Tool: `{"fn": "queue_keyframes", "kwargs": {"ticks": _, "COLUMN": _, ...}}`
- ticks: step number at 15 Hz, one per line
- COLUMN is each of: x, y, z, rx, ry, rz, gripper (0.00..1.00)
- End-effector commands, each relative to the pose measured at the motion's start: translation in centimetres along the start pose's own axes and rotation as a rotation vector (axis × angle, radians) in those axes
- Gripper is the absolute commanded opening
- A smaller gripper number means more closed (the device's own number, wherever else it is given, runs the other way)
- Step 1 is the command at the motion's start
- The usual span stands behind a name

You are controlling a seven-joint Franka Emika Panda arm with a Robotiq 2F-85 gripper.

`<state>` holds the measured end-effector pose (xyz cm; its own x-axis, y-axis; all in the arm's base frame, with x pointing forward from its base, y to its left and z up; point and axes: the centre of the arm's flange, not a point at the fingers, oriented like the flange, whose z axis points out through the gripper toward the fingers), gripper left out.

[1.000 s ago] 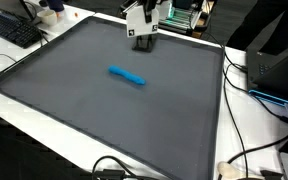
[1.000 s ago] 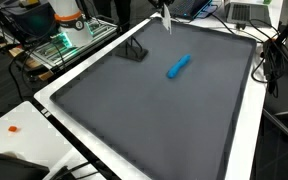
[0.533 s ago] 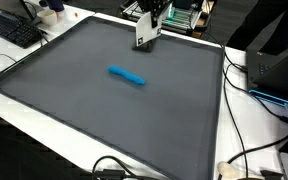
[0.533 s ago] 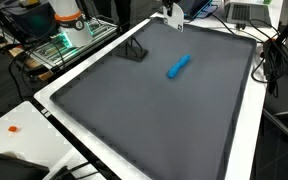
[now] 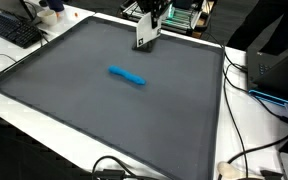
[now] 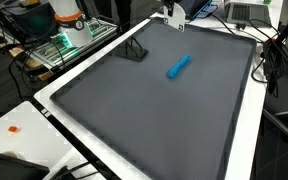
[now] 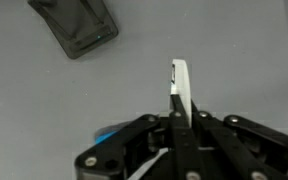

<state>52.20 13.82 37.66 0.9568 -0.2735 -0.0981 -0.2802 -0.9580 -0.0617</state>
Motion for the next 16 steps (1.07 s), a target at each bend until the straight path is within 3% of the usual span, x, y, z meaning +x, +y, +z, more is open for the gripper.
{"fn": "queue_keyframes", "kwargs": {"ticks": 1, "x": 0.0, "y": 0.0, "z": 0.0, "rx": 0.0, "ry": 0.0, "rz": 0.0, "gripper": 0.04}}
{"fn": "queue_keyframes", "kwargs": {"ticks": 8, "x": 2.7, "y": -2.6, "z": -0.3, "rx": -0.077, "ry": 0.032, "rz": -0.188, "gripper": 0.01}}
{"fn": "queue_keyframes", "kwargs": {"ticks": 13, "x": 5.1, "y": -4.6, "z": 2.2, "rx": -0.148, "ry": 0.028, "rz": -0.365, "gripper": 0.01}}
{"fn": "queue_keyframes", "kwargs": {"ticks": 16, "x": 6.5, "y": -5.2, "z": 4.3, "rx": -0.177, "ry": 0.008, "rz": -0.392, "gripper": 0.01}}
